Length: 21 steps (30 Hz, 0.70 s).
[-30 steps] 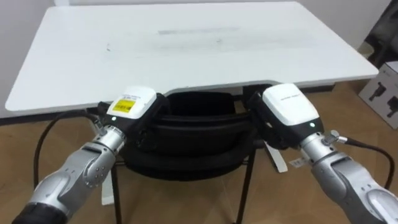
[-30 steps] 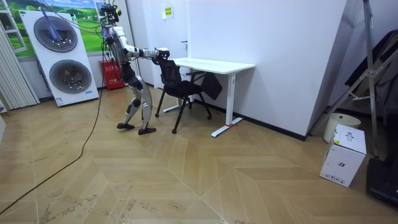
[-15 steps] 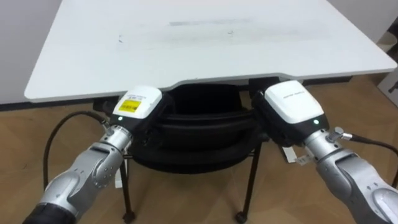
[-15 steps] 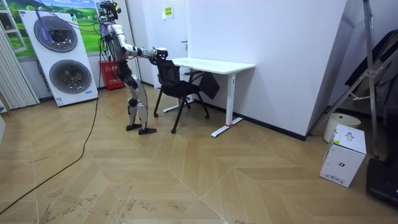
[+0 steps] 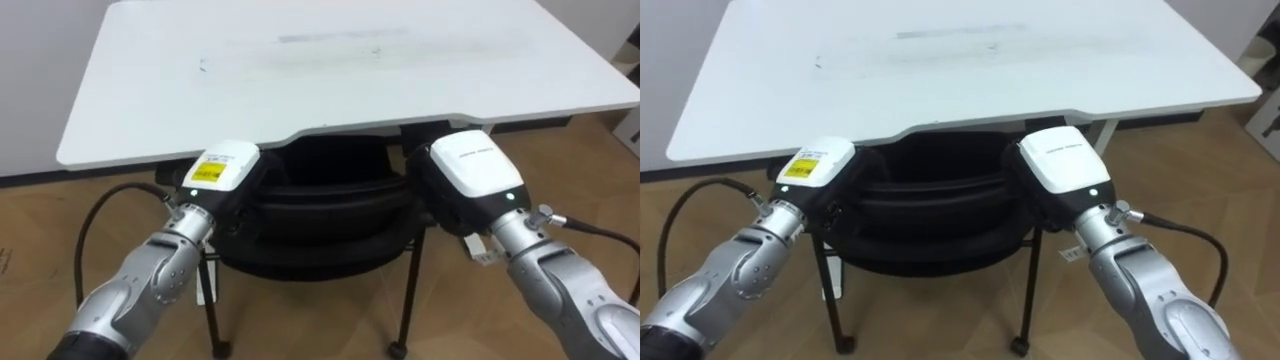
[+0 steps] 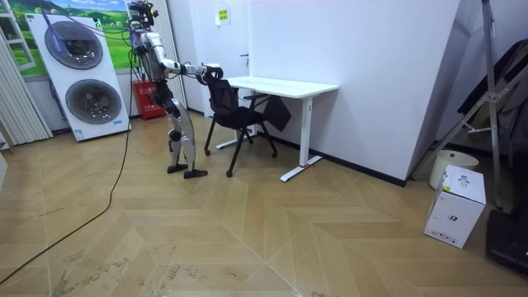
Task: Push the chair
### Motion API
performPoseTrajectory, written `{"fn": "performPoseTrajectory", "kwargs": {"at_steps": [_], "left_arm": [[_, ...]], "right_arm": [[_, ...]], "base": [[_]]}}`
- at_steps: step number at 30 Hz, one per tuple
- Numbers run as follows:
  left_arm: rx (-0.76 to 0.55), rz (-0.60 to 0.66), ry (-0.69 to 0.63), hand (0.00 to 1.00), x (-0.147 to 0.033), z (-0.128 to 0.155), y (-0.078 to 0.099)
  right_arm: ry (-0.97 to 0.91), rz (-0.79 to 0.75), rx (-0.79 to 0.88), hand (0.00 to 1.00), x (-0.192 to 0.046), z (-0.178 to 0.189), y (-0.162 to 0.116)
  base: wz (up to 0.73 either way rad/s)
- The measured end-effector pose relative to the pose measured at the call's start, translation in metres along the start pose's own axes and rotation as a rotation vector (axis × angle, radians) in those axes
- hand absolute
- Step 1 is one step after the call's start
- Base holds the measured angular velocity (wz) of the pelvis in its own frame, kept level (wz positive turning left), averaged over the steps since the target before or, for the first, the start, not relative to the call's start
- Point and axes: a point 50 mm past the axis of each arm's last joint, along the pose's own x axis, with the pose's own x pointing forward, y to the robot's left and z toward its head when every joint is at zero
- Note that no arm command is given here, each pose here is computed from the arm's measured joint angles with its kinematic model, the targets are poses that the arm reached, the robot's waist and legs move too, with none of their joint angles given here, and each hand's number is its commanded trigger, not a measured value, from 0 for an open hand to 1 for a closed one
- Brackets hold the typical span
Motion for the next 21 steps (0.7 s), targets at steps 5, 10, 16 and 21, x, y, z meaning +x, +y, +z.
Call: {"fn": "performPoseTrajectory", "kwargs": {"at_steps": [5,10,16,21], "left_arm": [[-0.035,0.050,-0.017,0.00,0.003,0.006,0.011],[-0.135,0.102,-0.008,0.00,0.003,0.005,0.022],[-0.178,0.155,0.018,0.00,-0.001,-0.005,0.039],[-0.117,0.420,-0.024,0.00,-0.016,-0.011,0.103]], "right_arm": [[0.016,0.011,-0.005,0.00,0.003,0.000,-0.002],[0.010,0.001,0.009,0.00,0.006,0.000,-0.006],[0.030,-0.203,0.032,0.00,0.022,-0.013,-0.057],[0.084,-0.481,0.006,0.00,0.009,-0.039,-0.111]], "base": [[0.11],[-0.01],[0.05],[0.15]]}}
